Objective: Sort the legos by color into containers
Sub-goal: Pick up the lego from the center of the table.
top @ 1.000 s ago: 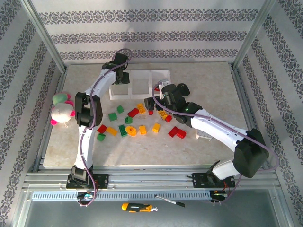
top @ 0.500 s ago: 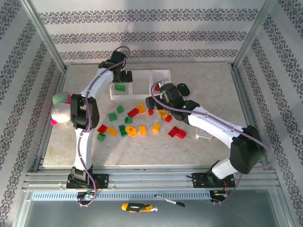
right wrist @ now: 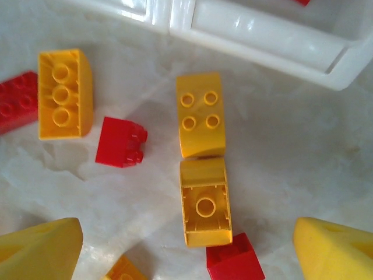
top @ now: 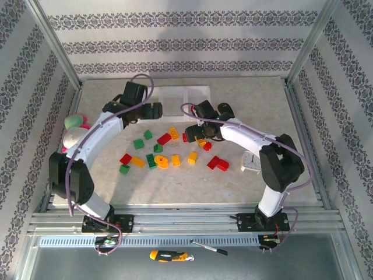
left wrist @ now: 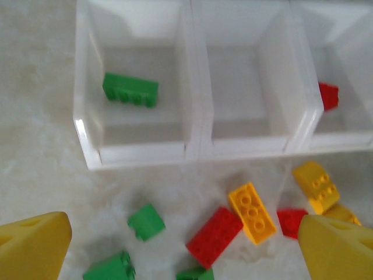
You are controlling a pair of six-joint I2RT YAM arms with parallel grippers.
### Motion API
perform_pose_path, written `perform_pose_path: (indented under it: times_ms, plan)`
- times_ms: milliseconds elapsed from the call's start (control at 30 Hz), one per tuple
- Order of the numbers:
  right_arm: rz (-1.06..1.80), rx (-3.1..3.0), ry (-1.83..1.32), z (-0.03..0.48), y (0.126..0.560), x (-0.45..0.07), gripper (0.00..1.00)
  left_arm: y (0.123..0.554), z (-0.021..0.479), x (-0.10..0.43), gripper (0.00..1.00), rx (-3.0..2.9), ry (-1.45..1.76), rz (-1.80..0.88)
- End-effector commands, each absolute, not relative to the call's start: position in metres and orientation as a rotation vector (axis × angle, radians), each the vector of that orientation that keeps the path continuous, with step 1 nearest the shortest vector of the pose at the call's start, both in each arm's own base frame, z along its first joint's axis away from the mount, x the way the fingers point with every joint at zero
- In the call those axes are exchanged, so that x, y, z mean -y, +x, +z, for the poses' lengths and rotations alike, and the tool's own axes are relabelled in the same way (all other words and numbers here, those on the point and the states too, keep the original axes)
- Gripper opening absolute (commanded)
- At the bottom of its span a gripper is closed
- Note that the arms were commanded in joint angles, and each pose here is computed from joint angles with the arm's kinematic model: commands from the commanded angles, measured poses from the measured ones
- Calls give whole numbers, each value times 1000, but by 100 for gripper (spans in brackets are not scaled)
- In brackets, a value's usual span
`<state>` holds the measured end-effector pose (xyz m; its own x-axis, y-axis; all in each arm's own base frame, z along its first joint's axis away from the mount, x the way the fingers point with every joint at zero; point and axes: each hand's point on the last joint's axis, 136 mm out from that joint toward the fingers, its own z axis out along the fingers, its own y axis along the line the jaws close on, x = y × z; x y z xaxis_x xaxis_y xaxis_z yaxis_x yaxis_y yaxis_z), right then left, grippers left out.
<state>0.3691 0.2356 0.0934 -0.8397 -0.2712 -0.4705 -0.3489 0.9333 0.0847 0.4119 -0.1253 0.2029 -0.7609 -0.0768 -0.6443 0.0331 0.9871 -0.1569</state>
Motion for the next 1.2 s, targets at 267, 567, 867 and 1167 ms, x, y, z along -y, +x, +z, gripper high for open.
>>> perform_pose_path:
  times_ms: [267, 567, 867, 1167]
  plan:
    - [107, -2784, -578, 49, 369, -231, 74, 330, 172, 150, 99, -2494, -54, -306]
    - [22, -2841, -573, 22, 379, -224, 64, 312, 173, 162, 99, -2500, -39, -352]
    - [-15, -2821, -535, 29, 381, -218, 44, 316, 189, 169, 99, -2421, 78, -383]
    - [88, -2743, -481, 69, 382, -227, 35, 323, 200, 177, 99, -2322, 229, -380]
